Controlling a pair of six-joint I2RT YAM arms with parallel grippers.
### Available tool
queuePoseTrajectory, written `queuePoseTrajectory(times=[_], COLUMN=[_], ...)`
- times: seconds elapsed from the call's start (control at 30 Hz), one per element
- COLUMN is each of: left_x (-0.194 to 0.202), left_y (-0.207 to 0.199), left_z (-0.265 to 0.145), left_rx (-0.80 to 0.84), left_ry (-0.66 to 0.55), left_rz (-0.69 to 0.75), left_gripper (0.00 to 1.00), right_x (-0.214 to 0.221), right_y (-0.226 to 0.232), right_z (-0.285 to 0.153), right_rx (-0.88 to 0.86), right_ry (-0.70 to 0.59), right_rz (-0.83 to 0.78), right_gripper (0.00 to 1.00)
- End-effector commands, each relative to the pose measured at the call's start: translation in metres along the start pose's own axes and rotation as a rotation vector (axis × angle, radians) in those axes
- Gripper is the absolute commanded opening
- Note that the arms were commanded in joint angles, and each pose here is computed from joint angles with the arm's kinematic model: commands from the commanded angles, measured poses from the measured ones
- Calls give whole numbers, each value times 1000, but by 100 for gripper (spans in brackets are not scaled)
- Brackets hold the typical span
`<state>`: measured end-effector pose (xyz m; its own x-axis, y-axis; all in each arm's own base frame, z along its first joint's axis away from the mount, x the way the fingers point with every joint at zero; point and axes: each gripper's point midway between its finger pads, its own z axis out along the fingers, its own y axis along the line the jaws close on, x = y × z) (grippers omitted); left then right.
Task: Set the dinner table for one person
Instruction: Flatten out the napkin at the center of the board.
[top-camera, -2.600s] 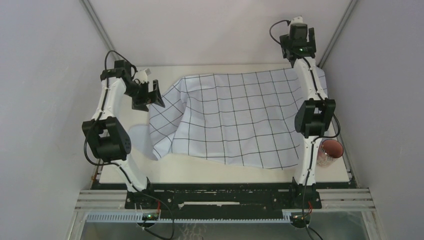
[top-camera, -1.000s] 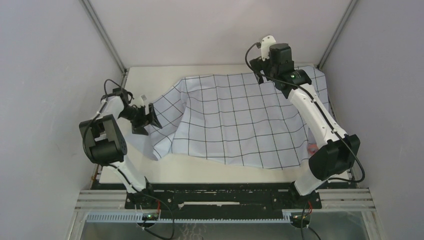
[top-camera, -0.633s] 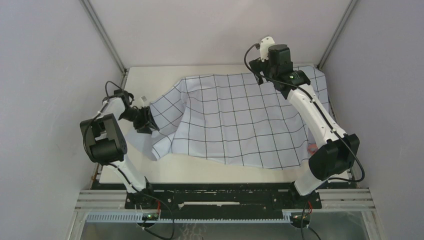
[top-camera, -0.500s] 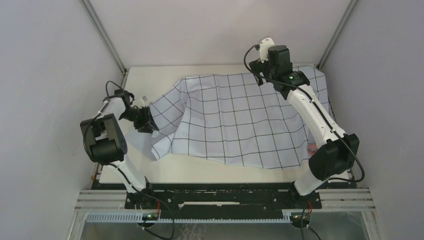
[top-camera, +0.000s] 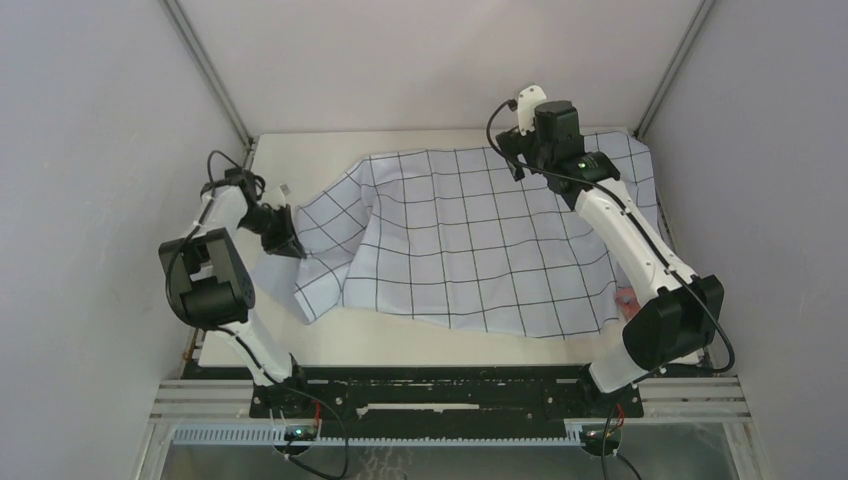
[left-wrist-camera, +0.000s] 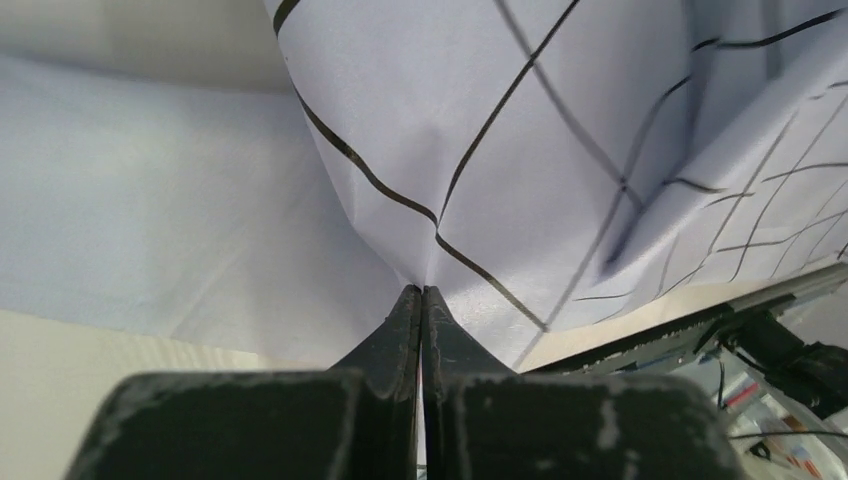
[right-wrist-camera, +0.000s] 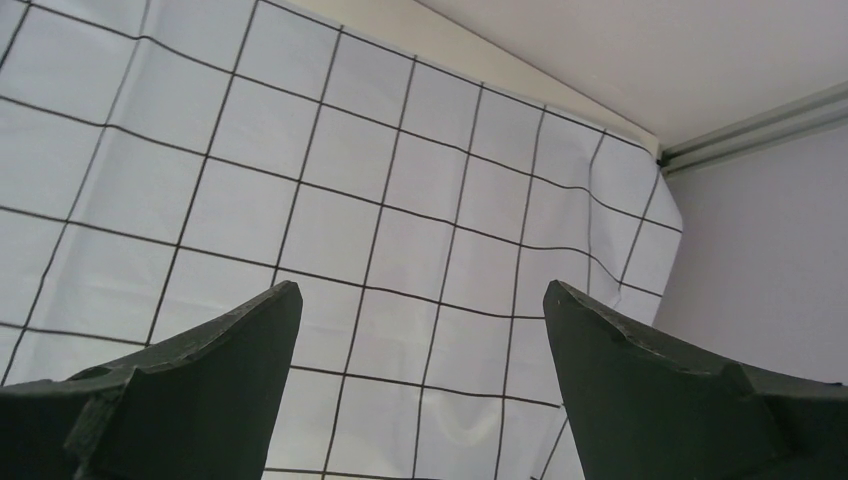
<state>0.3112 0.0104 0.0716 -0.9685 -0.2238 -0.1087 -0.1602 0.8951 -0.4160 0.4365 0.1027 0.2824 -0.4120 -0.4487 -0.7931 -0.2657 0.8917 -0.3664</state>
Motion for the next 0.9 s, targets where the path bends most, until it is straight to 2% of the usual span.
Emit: queuePoseTrajectory(times=[0.0,0.23,0.3,0.37,0.6,0.7,0.87], left_x=[-52,-106,-114,-116,-103,-98,-103], left_y=[-27,-62,-68,-72,-65,-53,-43], left_z=[-86,-190,-206,-205,-159,-141,-133], left_rx=[-78,-153,-158,-149,-113,-140,-175], left_ry=[-228,-431,-466,-471,-355,-318,-329], left_rz=[134,181,184,184,195,185,182], left_gripper=[0,0,0,0,0,0,0], right_x=[-24,-7,5,17,53,77,112], right_y=[15,70,90,109,161,168,169], right_z=[-25,-39,-39,-37,-37,-31,-11], right_rx=[-68,-225,-264,-306,-402,-389,-335], right_ry=[-87,-57,-34,4,84,159,257], right_rz=[37,14,-10,-31,-138,-203,-267], right_gripper=[98,98,98,98,98,98,98])
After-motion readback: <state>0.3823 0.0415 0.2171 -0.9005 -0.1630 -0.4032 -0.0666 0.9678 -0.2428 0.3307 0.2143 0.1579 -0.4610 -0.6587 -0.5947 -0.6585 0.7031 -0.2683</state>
